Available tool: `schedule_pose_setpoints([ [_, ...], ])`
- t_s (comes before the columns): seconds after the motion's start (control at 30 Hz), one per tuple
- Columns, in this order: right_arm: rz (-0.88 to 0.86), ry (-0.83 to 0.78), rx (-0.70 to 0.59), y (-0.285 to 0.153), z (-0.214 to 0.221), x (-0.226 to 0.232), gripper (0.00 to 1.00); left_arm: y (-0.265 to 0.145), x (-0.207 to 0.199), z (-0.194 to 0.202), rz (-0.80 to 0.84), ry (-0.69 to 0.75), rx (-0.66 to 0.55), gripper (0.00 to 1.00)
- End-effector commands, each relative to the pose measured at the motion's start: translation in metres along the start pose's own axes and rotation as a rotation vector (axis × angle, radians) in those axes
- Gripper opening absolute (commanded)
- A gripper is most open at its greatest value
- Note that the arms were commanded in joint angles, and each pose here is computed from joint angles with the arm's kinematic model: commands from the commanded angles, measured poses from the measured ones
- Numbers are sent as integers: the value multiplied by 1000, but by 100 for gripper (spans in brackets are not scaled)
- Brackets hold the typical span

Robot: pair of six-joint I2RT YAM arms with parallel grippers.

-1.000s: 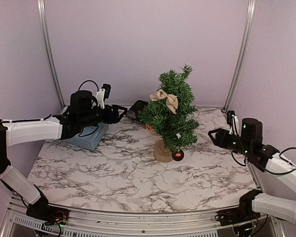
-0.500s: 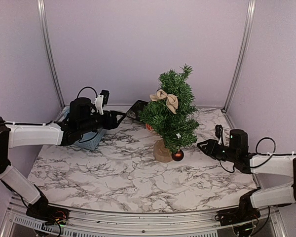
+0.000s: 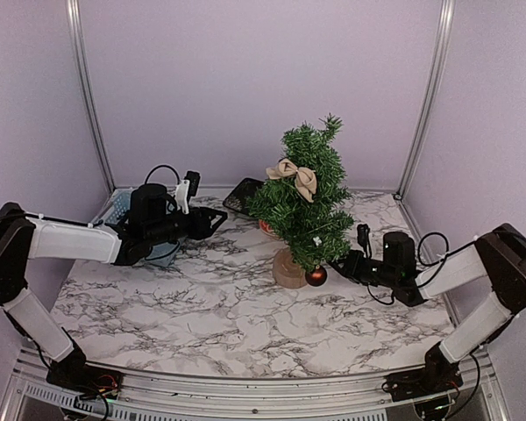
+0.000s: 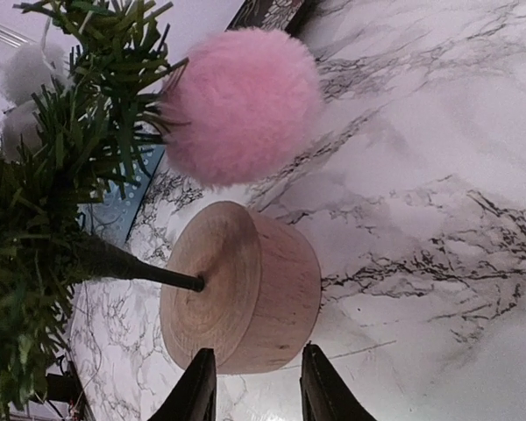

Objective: Decorate the small christmas tree

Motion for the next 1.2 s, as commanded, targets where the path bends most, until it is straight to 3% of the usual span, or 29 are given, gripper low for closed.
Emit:
schedule_pose_setpoints([
  [0.0,-105,-5,-37,17,-12,16,32,8,1,13,42,-24,10,45],
  [0.67,-192,75,18,60,1,1,18,24,-6,73,108,-75,126,35],
  [1.17,-320,68,74,96,-3,9,17,23,-7,84,99,-67,137,33],
])
Point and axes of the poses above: each gripper's point midway between its finger pads, its own y axis out along the fingers, its own x axis along the line the jaws close on, z = x × y, the point moved 8 cm from there along -y, back along the fingers, and after that the axes turned 6 degrees about y, right-handed, at the moved point
